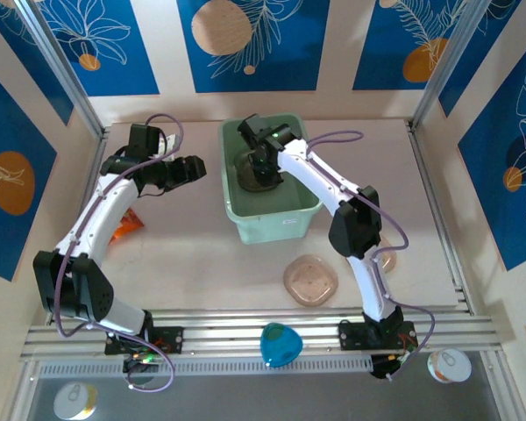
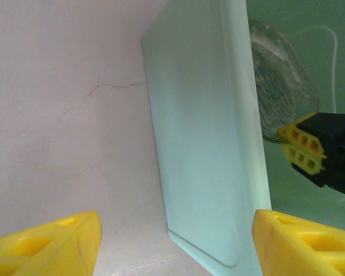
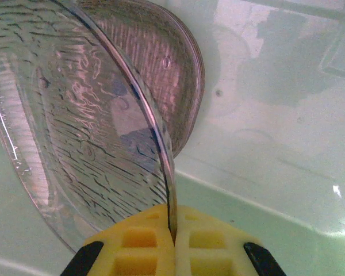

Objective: Place the plates into the plastic bin on the countertop

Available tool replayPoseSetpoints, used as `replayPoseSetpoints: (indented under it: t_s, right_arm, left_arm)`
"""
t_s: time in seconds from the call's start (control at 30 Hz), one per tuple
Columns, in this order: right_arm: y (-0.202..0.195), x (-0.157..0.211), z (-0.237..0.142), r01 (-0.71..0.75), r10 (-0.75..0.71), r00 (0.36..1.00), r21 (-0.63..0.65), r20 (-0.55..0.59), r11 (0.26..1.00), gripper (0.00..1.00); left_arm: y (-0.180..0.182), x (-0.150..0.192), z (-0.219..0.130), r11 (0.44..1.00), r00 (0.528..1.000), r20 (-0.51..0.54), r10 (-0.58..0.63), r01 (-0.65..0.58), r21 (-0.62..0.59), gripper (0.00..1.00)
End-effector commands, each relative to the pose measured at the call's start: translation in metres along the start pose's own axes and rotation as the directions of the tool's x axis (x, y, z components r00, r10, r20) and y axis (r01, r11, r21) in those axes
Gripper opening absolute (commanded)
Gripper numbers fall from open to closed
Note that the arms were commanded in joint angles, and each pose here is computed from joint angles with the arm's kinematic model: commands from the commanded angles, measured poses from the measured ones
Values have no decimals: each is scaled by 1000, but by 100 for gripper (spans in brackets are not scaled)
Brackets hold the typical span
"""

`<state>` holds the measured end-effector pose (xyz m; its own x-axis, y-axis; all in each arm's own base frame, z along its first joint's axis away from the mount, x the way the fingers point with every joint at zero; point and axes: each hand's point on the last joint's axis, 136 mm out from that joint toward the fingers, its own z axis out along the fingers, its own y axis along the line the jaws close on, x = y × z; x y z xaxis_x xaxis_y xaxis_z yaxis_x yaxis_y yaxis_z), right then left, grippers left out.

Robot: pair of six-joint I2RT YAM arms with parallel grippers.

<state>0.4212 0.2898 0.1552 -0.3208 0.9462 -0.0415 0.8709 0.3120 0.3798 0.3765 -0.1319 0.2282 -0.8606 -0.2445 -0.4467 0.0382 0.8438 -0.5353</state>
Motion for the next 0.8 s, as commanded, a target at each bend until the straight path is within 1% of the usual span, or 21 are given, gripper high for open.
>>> replayPoseSetpoints:
  t_s: [0.0,0.27,0.47,0.53,0.63,0.67,0.77]
  right_arm:
    - [-11,-11,7,-55,50,994,48,95,997,0]
    - [-5,-18,34,-85,79,986,36,144,996,0]
    - [0,-22,53,-104,97,987,44,129,994,0]
    - [2,-22,58,-98,92,987,38,128,995,2]
    - [6,-19,66,-88,85,990,30,109,996,7]
    - [9,-19,68,-80,78,992,20,103,997,10]
    - [14,-19,69,-67,66,993,7,96,998,24]
  left_arm:
    - [-3,-2,-4,1000,1000,-18,22,-21,16,70]
    - [-3,1,-7,999,999,-30,33,-33,8,70]
    - [-1,3,-8,1000,999,-29,27,-27,4,70]
    - [-1,4,-8,1000,999,-29,24,-24,3,70]
    - [0,5,-7,1000,999,-33,16,-16,2,70]
    - [0,5,-6,1000,999,-35,13,-12,4,70]
    - [0,5,-6,1000,999,-34,9,-8,3,70]
